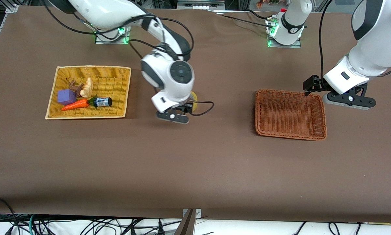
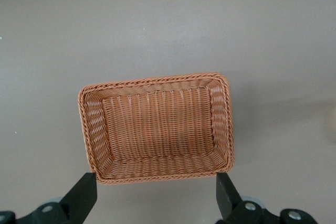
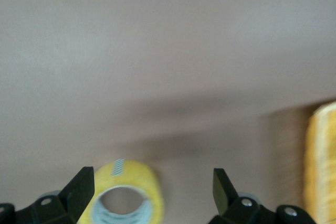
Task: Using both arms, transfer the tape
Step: 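Grasp the tape with the left gripper while the right gripper releases, retracts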
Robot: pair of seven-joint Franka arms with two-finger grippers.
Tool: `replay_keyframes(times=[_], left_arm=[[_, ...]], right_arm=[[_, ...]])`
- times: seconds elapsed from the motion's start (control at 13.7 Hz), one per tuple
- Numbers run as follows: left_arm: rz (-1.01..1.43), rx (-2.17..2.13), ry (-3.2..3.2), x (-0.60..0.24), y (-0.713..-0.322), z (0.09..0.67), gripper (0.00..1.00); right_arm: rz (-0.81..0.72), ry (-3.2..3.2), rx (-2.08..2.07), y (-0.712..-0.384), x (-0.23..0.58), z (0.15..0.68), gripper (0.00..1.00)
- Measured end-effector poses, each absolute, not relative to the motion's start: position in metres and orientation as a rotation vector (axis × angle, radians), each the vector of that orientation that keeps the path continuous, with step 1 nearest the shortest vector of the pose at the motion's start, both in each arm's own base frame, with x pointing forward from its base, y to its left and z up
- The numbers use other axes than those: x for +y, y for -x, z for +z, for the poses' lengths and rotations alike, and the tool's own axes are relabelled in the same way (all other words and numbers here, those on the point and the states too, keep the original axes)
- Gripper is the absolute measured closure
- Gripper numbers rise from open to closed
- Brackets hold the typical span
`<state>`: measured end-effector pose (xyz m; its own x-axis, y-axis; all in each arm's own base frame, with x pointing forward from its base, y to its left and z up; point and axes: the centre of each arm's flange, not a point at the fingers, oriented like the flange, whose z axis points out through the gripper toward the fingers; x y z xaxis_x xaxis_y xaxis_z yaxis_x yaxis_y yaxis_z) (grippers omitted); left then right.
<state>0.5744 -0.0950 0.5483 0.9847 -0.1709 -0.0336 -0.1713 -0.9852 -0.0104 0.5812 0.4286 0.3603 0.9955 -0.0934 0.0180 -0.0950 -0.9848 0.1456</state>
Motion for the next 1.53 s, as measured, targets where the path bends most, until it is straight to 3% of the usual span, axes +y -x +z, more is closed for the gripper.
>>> replay_keyframes(times=[0.36, 0.73, 1.09, 1.53], left_arm=[[0.033, 0.326, 3.165, -0.138, -0.569, 0.559, 0.00], [0.173, 0.052, 3.179, -0.245, -0.552, 0.515, 0.00], [0.309, 0.017, 3.282, -0.340, -0.557, 0.405, 0.00], [0.332, 0.065, 3.275, -0.452, -0.508, 0.296, 0.00]], right_arm=[[-0.086, -2.991, 0.076, -0.648, 0.260, 0.436, 0.00], [-0.151, -3.124, 0.078, -0.677, 0.101, 0.479, 0.00], [-0.098, -3.100, -0.055, -0.650, 0.018, 0.547, 0.00], [-0.065, -3.041, -0.198, -0.599, -0.029, 0.595, 0.00]])
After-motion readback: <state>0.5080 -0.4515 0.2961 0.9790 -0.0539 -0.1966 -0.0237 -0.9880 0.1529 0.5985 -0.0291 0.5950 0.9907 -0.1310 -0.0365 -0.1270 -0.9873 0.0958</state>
